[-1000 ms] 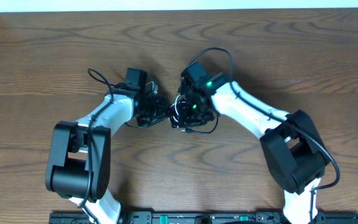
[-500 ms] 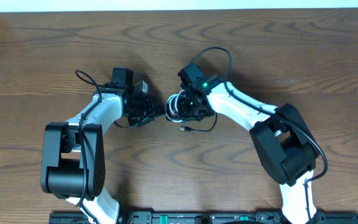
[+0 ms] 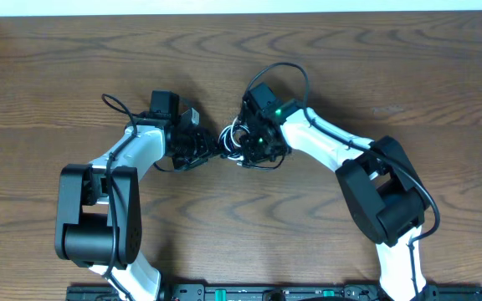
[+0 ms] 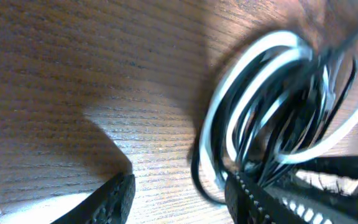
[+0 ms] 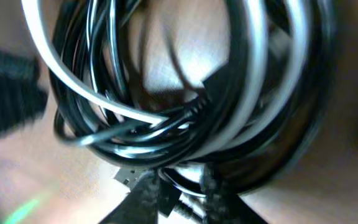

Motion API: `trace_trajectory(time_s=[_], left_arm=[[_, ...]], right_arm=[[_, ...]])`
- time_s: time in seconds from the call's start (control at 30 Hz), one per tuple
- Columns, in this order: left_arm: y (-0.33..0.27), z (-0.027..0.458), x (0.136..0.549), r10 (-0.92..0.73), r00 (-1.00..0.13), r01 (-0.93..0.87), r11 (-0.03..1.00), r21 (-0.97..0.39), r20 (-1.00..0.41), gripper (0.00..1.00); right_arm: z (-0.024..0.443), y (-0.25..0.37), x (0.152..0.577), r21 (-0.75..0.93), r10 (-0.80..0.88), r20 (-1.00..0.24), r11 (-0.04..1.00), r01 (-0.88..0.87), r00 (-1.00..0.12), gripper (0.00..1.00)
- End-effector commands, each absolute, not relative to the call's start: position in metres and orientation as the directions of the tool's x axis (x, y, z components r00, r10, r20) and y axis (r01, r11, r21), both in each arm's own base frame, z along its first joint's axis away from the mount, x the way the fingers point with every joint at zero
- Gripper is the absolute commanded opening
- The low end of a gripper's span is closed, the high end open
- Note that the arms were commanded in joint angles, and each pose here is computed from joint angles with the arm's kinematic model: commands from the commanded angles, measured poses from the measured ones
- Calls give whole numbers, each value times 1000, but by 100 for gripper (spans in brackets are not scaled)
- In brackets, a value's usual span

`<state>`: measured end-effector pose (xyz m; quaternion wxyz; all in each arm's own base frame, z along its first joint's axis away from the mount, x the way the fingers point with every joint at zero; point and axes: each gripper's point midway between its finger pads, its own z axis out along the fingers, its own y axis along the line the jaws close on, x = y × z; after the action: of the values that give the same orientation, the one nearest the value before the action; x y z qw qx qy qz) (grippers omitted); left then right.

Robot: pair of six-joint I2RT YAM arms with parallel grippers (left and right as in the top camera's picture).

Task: Untangle cables

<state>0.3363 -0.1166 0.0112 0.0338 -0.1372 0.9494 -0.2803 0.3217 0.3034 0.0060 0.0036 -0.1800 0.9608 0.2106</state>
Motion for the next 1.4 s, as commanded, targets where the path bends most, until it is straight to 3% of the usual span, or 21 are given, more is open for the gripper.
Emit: trace_trajectory(time_s=[0.0,0.27,0.5,0.8,1.1,1.37], left_arm=[[-113,4,333,-271,-963,-238,820,-520,14,52],[-113,4,333,-271,-962,-239,820,-520,15,52],[-113,3,333,-271,-962,-239,821,-518,14,52],[-112,3,333,-272,-962,-241,822,-516,16,52],[-112,3,335,-272,-962,-237,822,-518,9,52],[-103,-1,338,-285,-958,-242,850,-469,-21,52]], right_arm=[[29,309,316,522,-423,-80,753,-400,-902,22],[57,285,357,411,-374,-171,814,-411,-911,27],[40,278,377,324,-280,-186,887,-328,-942,30],[20,276,383,283,-278,-186,903,-322,-943,27],[-1,303,391,328,-302,-235,870,-368,-924,12],[-2,353,383,374,-459,-365,725,-579,-810,21]])
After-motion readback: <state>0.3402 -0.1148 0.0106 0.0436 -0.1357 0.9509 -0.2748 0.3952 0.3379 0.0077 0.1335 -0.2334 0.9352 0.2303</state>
